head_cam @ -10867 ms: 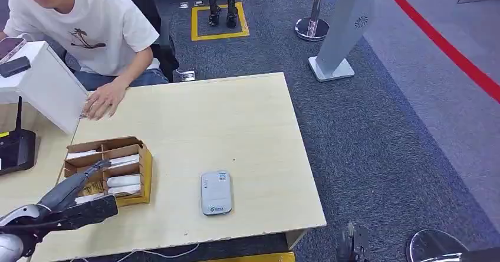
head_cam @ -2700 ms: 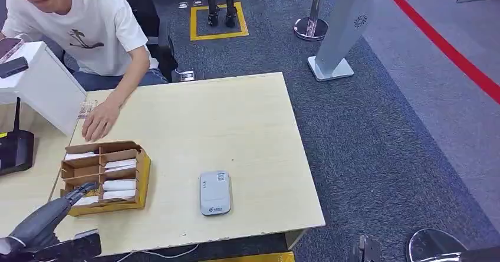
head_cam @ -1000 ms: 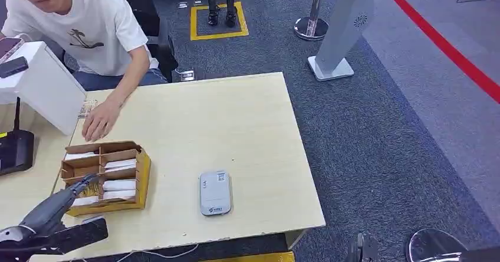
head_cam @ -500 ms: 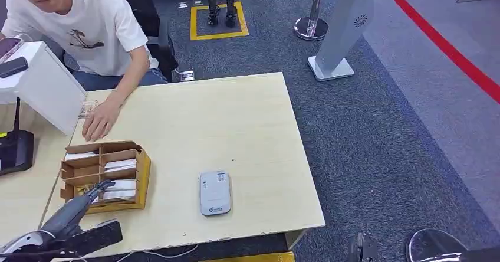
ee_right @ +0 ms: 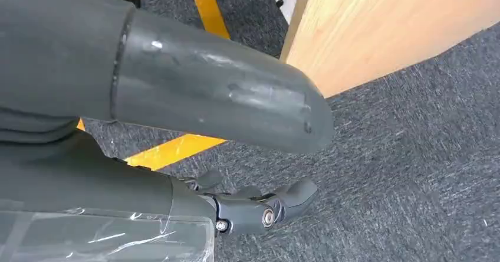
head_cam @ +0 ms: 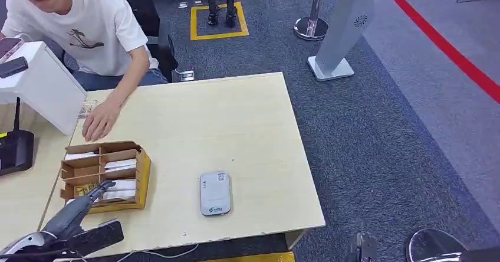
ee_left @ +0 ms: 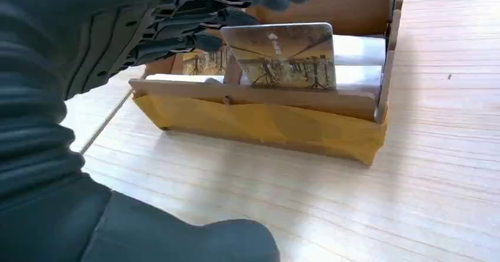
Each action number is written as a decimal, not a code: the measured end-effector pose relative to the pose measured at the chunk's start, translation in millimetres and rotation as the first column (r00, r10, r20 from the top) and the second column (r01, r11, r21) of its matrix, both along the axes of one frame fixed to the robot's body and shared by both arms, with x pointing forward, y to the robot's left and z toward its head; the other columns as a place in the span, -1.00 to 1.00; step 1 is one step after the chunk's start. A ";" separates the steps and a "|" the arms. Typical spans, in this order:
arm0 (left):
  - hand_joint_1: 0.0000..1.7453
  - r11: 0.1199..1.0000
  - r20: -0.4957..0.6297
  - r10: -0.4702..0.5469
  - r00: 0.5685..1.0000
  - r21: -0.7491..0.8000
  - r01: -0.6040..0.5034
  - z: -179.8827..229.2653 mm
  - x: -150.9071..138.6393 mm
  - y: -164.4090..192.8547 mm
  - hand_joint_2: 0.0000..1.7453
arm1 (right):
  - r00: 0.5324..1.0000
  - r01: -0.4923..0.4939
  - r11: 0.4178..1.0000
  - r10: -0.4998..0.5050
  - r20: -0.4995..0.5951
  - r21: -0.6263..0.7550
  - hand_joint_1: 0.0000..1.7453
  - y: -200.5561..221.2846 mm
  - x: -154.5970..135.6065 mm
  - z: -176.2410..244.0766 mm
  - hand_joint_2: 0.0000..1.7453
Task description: Pass the card to the sensor for recognition and then transmit it.
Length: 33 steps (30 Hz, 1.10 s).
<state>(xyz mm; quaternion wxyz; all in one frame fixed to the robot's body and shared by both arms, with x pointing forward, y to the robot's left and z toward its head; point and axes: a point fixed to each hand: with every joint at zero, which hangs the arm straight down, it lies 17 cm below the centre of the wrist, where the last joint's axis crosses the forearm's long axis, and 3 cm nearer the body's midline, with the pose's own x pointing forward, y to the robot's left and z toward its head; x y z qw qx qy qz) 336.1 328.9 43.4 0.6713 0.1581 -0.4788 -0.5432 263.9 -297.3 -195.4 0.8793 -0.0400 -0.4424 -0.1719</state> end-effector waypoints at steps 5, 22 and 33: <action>1.00 1.000 0.004 0.001 1.000 0.003 -0.001 1.2 1.3 0.9 1.00 | 1.000 -0.002 1.000 0.002 0.000 0.000 -1.00 0.3 0.4 0.1 -1.00; 0.64 1.000 0.024 -0.006 1.000 -0.015 0.007 14.7 13.5 -0.4 1.00 | 1.000 -0.003 1.000 0.003 0.005 0.000 -1.00 0.7 3.1 1.4 -1.00; 0.32 1.000 0.027 -0.005 1.000 -0.021 0.006 15.5 14.9 -2.6 1.00 | 1.000 -0.003 1.000 0.003 0.004 -0.002 -1.00 0.6 3.0 1.3 -1.00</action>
